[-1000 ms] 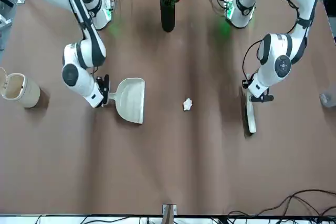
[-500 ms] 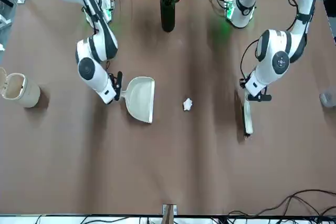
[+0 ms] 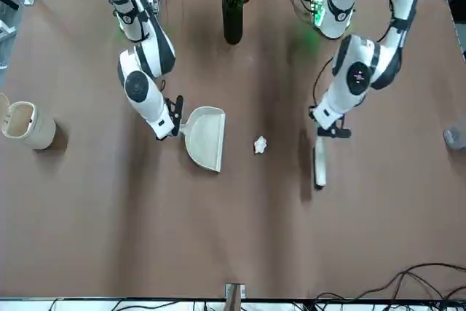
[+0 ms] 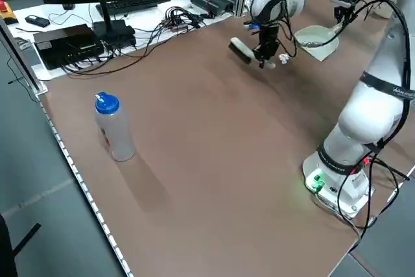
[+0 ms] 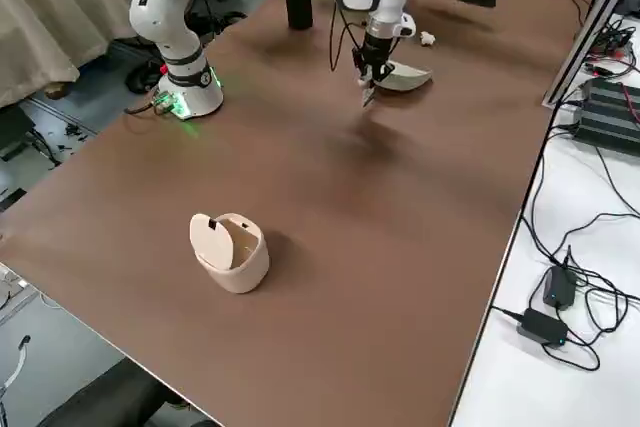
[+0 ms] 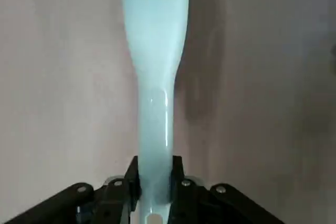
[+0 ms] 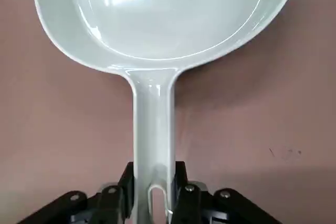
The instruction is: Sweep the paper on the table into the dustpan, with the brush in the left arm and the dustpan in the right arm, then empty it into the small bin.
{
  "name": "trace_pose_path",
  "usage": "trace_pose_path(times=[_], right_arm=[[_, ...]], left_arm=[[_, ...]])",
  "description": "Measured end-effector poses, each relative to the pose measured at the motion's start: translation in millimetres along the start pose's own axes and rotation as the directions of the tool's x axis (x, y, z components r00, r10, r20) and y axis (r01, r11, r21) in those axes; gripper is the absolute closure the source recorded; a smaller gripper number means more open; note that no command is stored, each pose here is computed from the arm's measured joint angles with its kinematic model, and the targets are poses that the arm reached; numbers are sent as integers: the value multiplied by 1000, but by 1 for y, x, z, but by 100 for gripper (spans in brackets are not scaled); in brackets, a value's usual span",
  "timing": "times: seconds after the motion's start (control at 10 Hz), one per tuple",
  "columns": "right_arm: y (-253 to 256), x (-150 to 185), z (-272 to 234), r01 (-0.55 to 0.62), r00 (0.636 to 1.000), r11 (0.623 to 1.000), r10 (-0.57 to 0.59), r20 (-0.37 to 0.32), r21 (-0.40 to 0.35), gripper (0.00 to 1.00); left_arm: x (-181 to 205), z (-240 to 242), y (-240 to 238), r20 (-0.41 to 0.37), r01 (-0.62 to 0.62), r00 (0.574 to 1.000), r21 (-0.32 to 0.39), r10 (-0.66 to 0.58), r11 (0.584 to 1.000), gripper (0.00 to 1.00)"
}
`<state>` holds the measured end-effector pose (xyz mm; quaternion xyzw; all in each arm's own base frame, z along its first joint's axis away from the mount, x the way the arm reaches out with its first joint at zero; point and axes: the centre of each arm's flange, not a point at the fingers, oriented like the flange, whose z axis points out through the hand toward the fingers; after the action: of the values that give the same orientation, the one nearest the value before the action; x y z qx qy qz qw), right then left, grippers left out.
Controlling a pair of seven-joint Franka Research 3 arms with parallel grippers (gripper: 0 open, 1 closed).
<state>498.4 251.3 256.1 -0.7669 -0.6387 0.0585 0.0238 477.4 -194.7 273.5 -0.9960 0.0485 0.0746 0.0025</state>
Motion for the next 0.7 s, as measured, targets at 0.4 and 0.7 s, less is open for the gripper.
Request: trace_pose_path(times=[0.4, 0.7], right_arm=[[-6, 33, 9, -24, 1000, 1000, 24, 9, -2, 67], [-11, 56, 13, -46, 999, 999, 46, 10, -9, 67]], left_arm=[[-14, 25, 113, 35, 16, 999, -10, -16, 1000, 74], [-1, 29, 148, 72, 1, 997, -21, 0, 1000, 74]])
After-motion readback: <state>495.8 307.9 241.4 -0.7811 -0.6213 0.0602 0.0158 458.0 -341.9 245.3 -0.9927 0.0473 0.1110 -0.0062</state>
